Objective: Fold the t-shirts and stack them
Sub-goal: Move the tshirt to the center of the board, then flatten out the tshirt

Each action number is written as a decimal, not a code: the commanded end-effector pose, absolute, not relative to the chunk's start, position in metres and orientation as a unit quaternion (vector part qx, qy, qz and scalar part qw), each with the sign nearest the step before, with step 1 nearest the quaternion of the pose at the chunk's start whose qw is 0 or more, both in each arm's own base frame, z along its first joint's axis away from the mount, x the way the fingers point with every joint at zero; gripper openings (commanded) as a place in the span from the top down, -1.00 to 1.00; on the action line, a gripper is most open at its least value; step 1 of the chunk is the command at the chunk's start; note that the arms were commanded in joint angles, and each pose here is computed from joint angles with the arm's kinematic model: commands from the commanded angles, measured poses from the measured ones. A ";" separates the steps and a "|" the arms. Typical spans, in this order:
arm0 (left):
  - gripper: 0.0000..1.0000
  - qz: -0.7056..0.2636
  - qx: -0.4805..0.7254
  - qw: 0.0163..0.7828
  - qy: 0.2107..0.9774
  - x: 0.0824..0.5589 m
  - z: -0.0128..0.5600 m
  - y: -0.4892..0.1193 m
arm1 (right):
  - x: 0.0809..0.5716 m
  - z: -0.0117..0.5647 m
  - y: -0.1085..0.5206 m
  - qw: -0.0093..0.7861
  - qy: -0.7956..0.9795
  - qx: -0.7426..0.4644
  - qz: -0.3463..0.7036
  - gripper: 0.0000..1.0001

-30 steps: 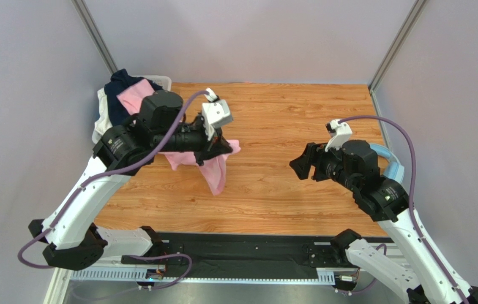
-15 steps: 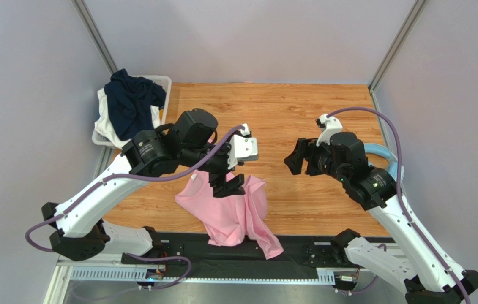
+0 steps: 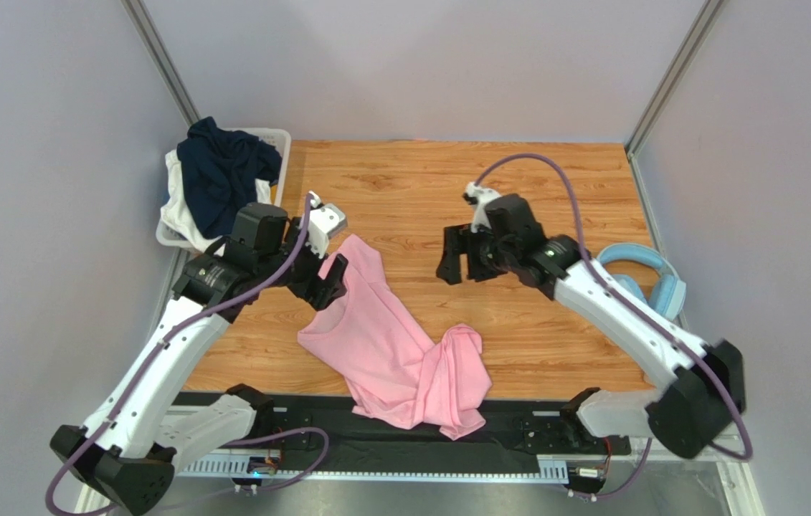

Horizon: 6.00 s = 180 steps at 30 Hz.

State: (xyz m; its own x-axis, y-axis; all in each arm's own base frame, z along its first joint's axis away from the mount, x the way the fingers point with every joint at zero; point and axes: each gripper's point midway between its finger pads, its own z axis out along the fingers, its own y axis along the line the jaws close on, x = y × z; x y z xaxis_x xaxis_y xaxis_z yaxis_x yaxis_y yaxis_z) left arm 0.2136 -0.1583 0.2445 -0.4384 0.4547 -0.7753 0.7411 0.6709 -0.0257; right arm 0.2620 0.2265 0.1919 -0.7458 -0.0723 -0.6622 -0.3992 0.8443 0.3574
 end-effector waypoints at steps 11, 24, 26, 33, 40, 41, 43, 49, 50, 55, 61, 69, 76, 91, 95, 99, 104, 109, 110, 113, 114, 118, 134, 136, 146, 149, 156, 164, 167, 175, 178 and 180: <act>-0.53 -0.159 0.080 0.456 0.872 0.264 0.242 -0.057 | 0.252 0.128 0.394 0.179 0.881 -0.299 0.320 -0.24; -0.53 -0.173 0.063 0.464 0.866 0.253 0.248 -0.060 | 0.287 0.102 0.467 0.132 0.854 -0.339 0.373 -0.18; -0.53 -0.171 0.065 0.470 0.864 0.251 0.254 -0.059 | 0.296 0.095 0.472 0.127 0.857 -0.331 0.374 -0.21; -0.54 -0.158 0.074 0.500 0.849 0.246 0.278 -0.054 | 0.327 0.064 0.461 0.124 0.878 -0.293 0.357 -0.25; -0.54 -0.179 0.078 0.503 0.842 0.240 0.296 -0.060 | 0.364 0.045 0.436 0.114 0.894 -0.231 0.367 -0.23; -0.54 -0.178 0.080 0.506 0.840 0.239 0.299 -0.061 | 0.369 0.043 0.432 0.114 0.895 -0.223 0.369 -0.23; -0.54 -0.173 0.081 0.511 0.838 0.239 0.307 -0.059 | 0.382 0.039 0.418 0.109 0.901 -0.195 0.373 -0.21; -0.54 -0.175 0.090 0.530 0.825 0.235 0.333 -0.061 | 0.425 0.022 0.347 0.132 0.943 -0.092 0.291 -0.07; -0.55 -0.177 0.091 0.531 0.823 0.234 0.335 -0.062 | 0.427 0.019 0.333 0.134 0.951 -0.078 0.269 -0.05; -0.54 -0.198 0.099 0.528 0.820 0.242 0.344 -0.068 | 0.439 0.022 0.224 0.173 0.980 0.029 0.097 0.06; -0.54 -0.246 0.115 0.510 0.816 0.256 0.353 -0.083 | 0.395 0.025 0.143 0.180 0.979 0.095 -0.005 0.16; -0.49 -0.309 0.207 0.419 0.829 0.250 0.324 -0.128 | 0.381 0.081 0.118 0.239 0.967 0.087 -0.028 -0.11; -0.34 -0.315 0.237 0.338 0.854 0.257 0.265 -0.171 | 0.431 0.155 0.175 0.325 0.940 0.011 0.104 -0.23; -0.27 -0.314 0.325 0.262 0.853 0.211 0.192 -0.203 | 0.433 0.060 0.270 0.155 0.954 -0.108 0.234 -0.07; -0.25 -0.314 0.412 0.256 0.816 0.180 0.198 -0.231 | 0.424 0.063 0.263 0.169 0.959 -0.103 0.203 -0.04; -0.25 -0.314 0.476 0.233 0.788 0.159 0.197 -0.264 | 0.417 0.081 0.238 0.208 0.962 -0.087 0.157 -0.05; -0.24 -0.314 0.533 0.233 0.750 0.153 0.197 -0.318 | 0.417 0.119 0.190 0.273 0.958 -0.055 0.068 -0.12; -0.19 -0.321 0.529 0.229 0.752 0.158 0.180 -0.349 | 0.402 0.140 0.166 0.283 0.954 -0.019 0.094 -0.14; -0.18 -0.323 0.525 0.224 0.755 0.158 0.175 -0.351 | 0.392 0.130 0.167 0.262 0.959 -0.020 0.108 -0.15; -0.18 -0.321 0.521 0.200 0.765 0.154 0.151 -0.355 | 0.382 0.102 0.159 0.220 0.969 -0.003 0.115 -0.11; -0.18 -0.314 0.525 0.196 0.766 0.152 0.144 -0.355 | 0.381 0.093 0.157 0.207 0.972 0.003 0.113 -0.10; -0.18 -0.303 0.531 0.169 0.773 0.148 0.121 -0.359 | 0.375 0.047 0.163 0.139 0.982 0.024 0.129 0.04; -0.09 -0.248 0.568 0.002 0.785 0.117 0.039 -0.342 | 0.372 0.016 0.148 0.103 0.986 0.053 0.119 0.09; -0.06 -0.240 0.578 -0.014 0.780 0.112 0.034 -0.331 | 0.373 0.013 0.142 0.101 0.987 0.060 0.114 0.10; 0.05 -0.189 0.579 0.016 0.793 0.145 0.043 -0.277 | 0.365 -0.008 0.115 0.079 0.990 0.088 0.074 0.20; 0.05 -0.166 0.561 0.061 0.808 0.186 0.059 -0.256 | 0.357 -0.013 0.110 0.067 0.990 0.097 0.077 0.24; 0.06 -0.151 0.513 0.145 0.833 0.248 0.103 -0.227 | 0.343 0.000 0.104 0.077 0.988 0.108 0.073 0.26; 0.09 -0.227 0.474 0.144 0.839 0.234 0.124 -0.239 | 0.321 0.033 0.095 0.113 0.984 0.121 0.068 0.25; 0.10 -0.263 0.499 0.143 0.813 0.200 0.142 -0.256 | 0.325 0.052 0.092 0.136 0.980 0.127 0.065 0.22; 0.10 -0.311 0.563 0.046 0.764 0.113 0.121 -0.287 | 0.354 0.099 0.119 0.183 0.965 0.134 0.133 0.17; 0.10 -0.296 0.571 -0.004 0.766 0.095 0.093 -0.285 | 0.358 0.108 0.136 0.188 0.962 0.120 0.156 0.17; 0.12 -0.296 0.562 -0.036 0.772 0.087 0.081 -0.281 | 0.357 0.109 0.144 0.186 0.963 0.111 0.162 0.16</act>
